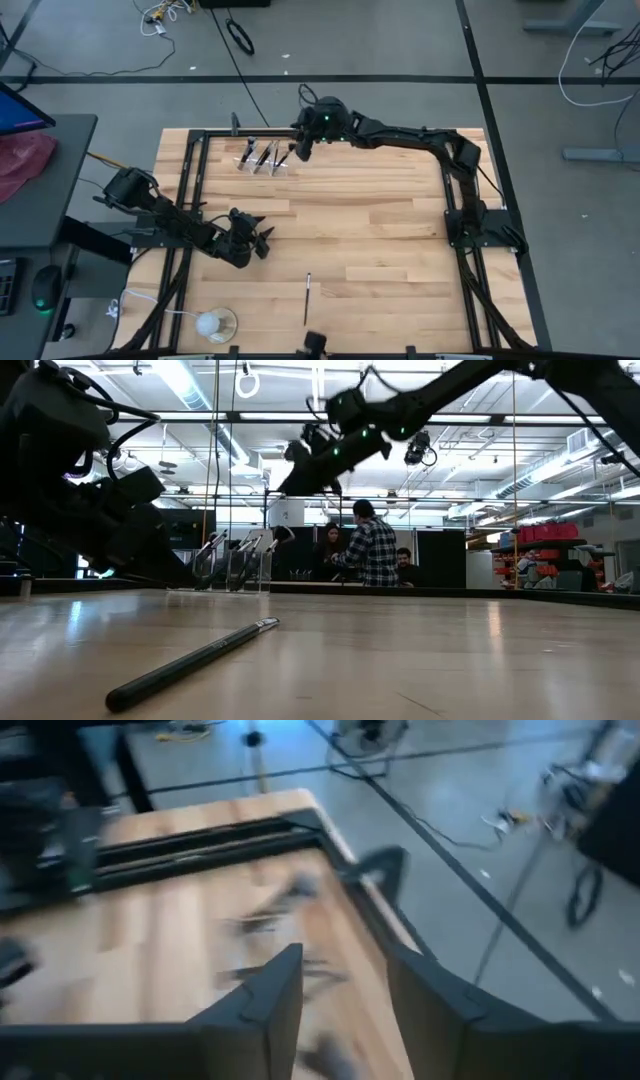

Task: Put items in baskets/containers
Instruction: Put the eyeshadow brush into the middle section of the transparent organizer

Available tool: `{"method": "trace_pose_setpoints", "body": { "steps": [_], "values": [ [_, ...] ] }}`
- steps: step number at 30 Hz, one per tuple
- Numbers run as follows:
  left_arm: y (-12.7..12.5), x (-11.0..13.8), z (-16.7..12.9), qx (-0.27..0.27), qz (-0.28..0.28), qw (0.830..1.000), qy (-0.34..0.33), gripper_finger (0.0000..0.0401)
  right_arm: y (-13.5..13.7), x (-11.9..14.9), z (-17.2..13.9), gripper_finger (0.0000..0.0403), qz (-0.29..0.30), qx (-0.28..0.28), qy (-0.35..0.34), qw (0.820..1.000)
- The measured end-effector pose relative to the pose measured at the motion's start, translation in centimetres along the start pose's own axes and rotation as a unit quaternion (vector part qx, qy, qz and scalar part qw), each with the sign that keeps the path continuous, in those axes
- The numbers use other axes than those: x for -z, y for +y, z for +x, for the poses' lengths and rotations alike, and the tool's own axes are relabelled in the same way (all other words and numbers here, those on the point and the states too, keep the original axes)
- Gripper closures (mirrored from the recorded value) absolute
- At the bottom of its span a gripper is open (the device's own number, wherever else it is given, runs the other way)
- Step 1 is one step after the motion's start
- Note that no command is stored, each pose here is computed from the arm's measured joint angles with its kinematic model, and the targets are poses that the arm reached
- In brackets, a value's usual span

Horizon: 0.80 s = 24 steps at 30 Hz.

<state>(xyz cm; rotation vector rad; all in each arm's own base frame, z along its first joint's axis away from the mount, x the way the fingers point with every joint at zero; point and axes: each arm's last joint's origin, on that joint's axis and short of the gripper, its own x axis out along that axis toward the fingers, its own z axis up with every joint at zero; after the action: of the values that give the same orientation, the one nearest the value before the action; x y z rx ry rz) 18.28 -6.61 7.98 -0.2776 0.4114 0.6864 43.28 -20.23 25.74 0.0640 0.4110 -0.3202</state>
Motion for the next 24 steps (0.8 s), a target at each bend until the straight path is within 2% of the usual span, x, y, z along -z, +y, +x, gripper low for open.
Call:
{"method": "trace_pose_setpoints", "body": {
  "steps": [5,7,12,14,18,24],
  "values": [
    [-0.1,0.0,0.0,0.002,-0.003,1.0,-0.001,0.0169,4.9,-2.4,-3.1,0.0269,-0.078,-0.046,0.005,0.996],
    [-0.2,0.0,-0.1,0.007,0.001,1.0,-0.003,0.0169,7.3,-2.9,-4.6,0.0279,-0.109,-0.055,0.028,0.992],
    [-1.7,-0.7,-0.3,0.053,0.058,0.997,-0.006,0.0169,13.6,-2.3,-7.8,0.0306,-0.176,-0.067,0.094,0.978],
    [-3.0,-1.6,-0.3,0.068,0.077,0.995,-0.015,0.0169,15.5,-1.0,-8.7,0.0319,-0.193,-0.063,0.113,0.973],
    [-6.4,-3.3,0.0,0.104,0.116,0.987,-0.027,0.0169,18.3,3.9,-10.4,0.0344,-0.209,-0.024,0.155,0.965],
    [-11.2,-4.2,1.0,0.186,0.121,0.975,0.002,0.0169,20.1,10.3,-14.6,0.0378,-0.162,0.049,0.132,0.977]
  ]
}}
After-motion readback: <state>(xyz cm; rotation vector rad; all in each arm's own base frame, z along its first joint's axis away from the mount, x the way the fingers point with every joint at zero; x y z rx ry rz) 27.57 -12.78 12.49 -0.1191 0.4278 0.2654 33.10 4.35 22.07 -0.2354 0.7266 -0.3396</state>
